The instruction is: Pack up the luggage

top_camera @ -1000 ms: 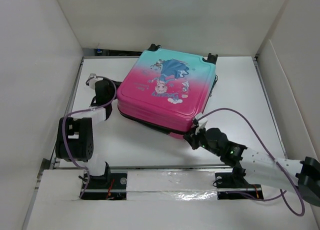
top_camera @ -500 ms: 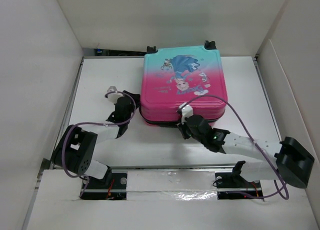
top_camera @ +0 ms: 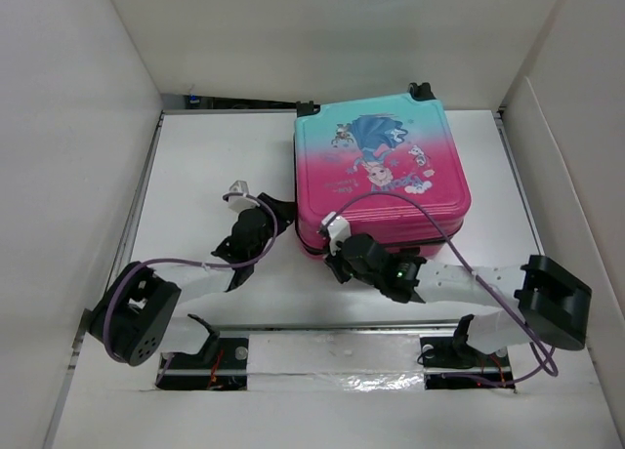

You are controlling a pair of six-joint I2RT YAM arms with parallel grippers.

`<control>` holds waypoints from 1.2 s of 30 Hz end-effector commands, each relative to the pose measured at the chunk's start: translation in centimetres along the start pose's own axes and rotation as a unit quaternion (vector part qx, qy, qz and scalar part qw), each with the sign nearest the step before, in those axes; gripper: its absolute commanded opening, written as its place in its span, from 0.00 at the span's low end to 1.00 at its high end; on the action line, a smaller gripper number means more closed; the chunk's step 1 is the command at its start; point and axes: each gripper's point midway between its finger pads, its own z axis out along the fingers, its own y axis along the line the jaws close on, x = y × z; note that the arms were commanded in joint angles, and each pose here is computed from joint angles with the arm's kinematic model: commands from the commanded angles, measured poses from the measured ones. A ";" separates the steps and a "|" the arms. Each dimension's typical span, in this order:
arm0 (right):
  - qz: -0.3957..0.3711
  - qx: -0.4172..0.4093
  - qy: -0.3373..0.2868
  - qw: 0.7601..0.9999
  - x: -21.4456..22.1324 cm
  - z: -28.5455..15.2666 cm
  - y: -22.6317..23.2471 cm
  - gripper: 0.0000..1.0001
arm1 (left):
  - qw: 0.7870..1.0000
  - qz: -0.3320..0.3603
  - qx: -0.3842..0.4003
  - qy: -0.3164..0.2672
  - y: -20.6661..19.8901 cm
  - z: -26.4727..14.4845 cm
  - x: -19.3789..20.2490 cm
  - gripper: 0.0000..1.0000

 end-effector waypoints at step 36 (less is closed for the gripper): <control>0.047 -0.071 -0.133 0.987 -0.1 -10.4 -6.4 0.00 | 0.998 0.021 0.061 0.005 -12.5 13.4 -11.7 0.94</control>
